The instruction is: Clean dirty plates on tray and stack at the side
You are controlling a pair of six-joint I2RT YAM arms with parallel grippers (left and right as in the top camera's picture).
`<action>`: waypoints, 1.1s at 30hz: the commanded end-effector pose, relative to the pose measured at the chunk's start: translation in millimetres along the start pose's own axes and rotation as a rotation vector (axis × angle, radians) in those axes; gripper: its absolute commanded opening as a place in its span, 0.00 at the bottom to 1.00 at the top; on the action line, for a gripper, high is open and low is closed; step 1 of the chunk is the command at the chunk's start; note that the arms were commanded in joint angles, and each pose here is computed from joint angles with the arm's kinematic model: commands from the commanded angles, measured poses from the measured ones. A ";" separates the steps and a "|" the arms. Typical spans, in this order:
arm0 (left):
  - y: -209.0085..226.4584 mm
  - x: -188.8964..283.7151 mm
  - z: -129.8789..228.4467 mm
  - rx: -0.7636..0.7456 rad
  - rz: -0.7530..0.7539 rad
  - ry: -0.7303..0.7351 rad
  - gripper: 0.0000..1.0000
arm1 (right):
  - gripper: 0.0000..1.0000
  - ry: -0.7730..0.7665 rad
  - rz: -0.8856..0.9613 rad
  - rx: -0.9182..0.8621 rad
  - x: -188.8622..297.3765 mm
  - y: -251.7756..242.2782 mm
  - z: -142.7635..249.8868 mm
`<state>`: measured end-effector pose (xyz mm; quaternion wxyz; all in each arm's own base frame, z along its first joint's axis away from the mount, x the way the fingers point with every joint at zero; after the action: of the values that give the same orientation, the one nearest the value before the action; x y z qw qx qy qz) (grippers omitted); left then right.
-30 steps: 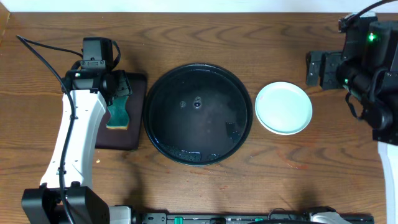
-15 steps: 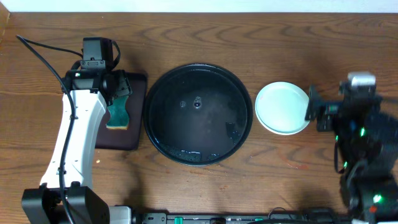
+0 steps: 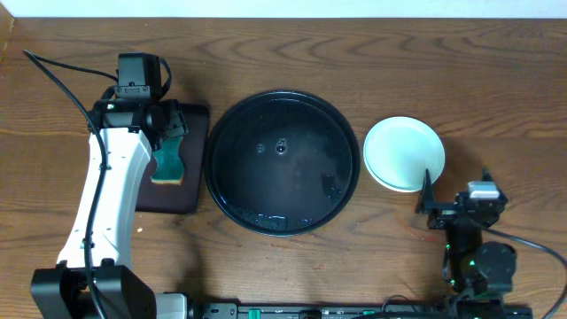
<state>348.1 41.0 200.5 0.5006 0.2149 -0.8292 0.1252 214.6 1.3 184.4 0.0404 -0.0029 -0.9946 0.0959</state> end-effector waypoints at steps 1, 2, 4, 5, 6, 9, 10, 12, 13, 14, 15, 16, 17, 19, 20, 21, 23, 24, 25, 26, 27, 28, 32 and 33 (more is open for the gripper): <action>-0.2 0.2 -1.5 0.010 -0.002 -0.001 0.73 | 0.99 -0.011 -0.006 0.010 1.1 2.5 12.8; -0.2 0.2 -1.5 0.010 -0.002 -0.001 0.73 | 0.99 -0.012 -0.006 0.010 1.3 3.1 16.1; -0.2 0.2 -1.5 0.010 -0.002 -0.001 0.73 | 0.99 -0.014 -0.005 0.010 1.6 4.0 21.4; -0.2 0.2 -1.5 0.010 -0.002 -0.001 0.73 | 0.99 -0.008 -0.005 0.011 2.0 4.3 23.2; -0.2 0.2 -1.5 0.010 -0.002 -0.001 0.73 | 0.99 -0.004 -0.007 0.010 2.5 4.6 24.2; -0.2 0.2 -1.5 0.010 -0.002 -0.001 0.73 | 0.99 0.012 -0.009 0.012 3.6 5.0 27.8; -0.2 0.2 -1.5 0.010 -0.002 -0.001 0.73 | 0.99 0.021 -0.009 0.012 4.0 5.2 29.8; -0.1 0.2 -1.5 0.010 -0.002 -0.001 0.73 | 0.99 0.021 -0.007 0.012 4.6 4.9 30.0; -0.2 0.2 -1.5 0.010 -0.002 -0.001 0.73 | 0.99 0.014 -0.006 0.012 5.0 4.7 28.7; -0.2 0.2 -1.5 0.010 -0.002 -0.001 0.73 | 0.99 0.008 -0.004 0.012 5.3 4.5 27.6; -0.2 0.2 -1.5 0.010 -0.002 -0.001 0.73 | 0.99 0.002 -0.003 0.011 5.7 4.2 26.4; -0.1 0.2 -1.5 0.010 -0.002 -0.001 0.73 | 0.99 -0.005 -0.006 0.011 6.1 4.5 25.2; -0.2 0.2 -1.5 0.010 -0.002 -0.001 0.73 | 0.99 -0.011 -0.011 0.011 6.4 5.1 24.1; -0.2 0.2 -1.5 0.010 -0.002 -0.001 0.73 | 0.99 -0.011 -0.013 0.011 6.4 5.5 24.2; -0.1 0.2 -1.5 0.010 -0.002 -0.001 0.73 | 0.99 -0.011 -0.013 0.011 6.4 5.5 24.2; -0.1 0.2 -1.5 0.010 -0.002 -0.001 0.73 | 0.99 -0.011 -0.013 0.011 6.3 5.5 24.2; -0.1 0.2 -1.5 0.010 -0.002 -0.001 0.73 | 0.99 -0.011 -0.013 0.011 6.3 5.5 24.2; -0.2 0.2 -1.5 0.010 -0.002 -0.001 0.73 | 0.99 -0.011 -0.013 0.011 6.3 5.5 24.2; -0.2 0.2 -1.5 0.010 -0.002 -0.001 0.73 | 0.99 -0.011 -0.013 0.011 6.3 5.5 24.2; -0.1 0.2 -1.5 0.010 -0.002 -0.001 0.73 | 0.99 -0.011 -0.013 0.011 6.3 5.5 24.2; -0.2 0.2 -1.5 0.010 -0.002 -0.001 0.73 | 0.99 -0.011 -0.013 0.011 6.3 5.5 24.2; -0.2 0.2 -1.5 0.010 -0.002 -0.001 0.73 | 0.99 -0.011 -0.013 0.011 6.3 5.5 24.2; -0.2 0.2 -1.5 0.010 -0.002 -0.001 0.73 | 0.99 -0.011 -0.013 0.011 6.3 5.5 24.2; -0.2 0.2 -1.5 0.010 -0.002 -0.001 0.73 | 0.99 -0.011 -0.013 0.011 6.3 5.5 24.2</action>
<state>348.1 41.0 200.5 0.5006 0.2149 -0.8292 0.1252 206.6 3.4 160.3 0.0374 0.0058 -0.9947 0.0956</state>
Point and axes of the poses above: each gripper's point midway between its finger pads, its own x axis back along the fingers, its own y axis along the line the jaws close on, z = x × y, the point moved 4 cm from there along x, back along the fingers, and after that the axes turned 8 degrees about x, right-handed, at the moved point
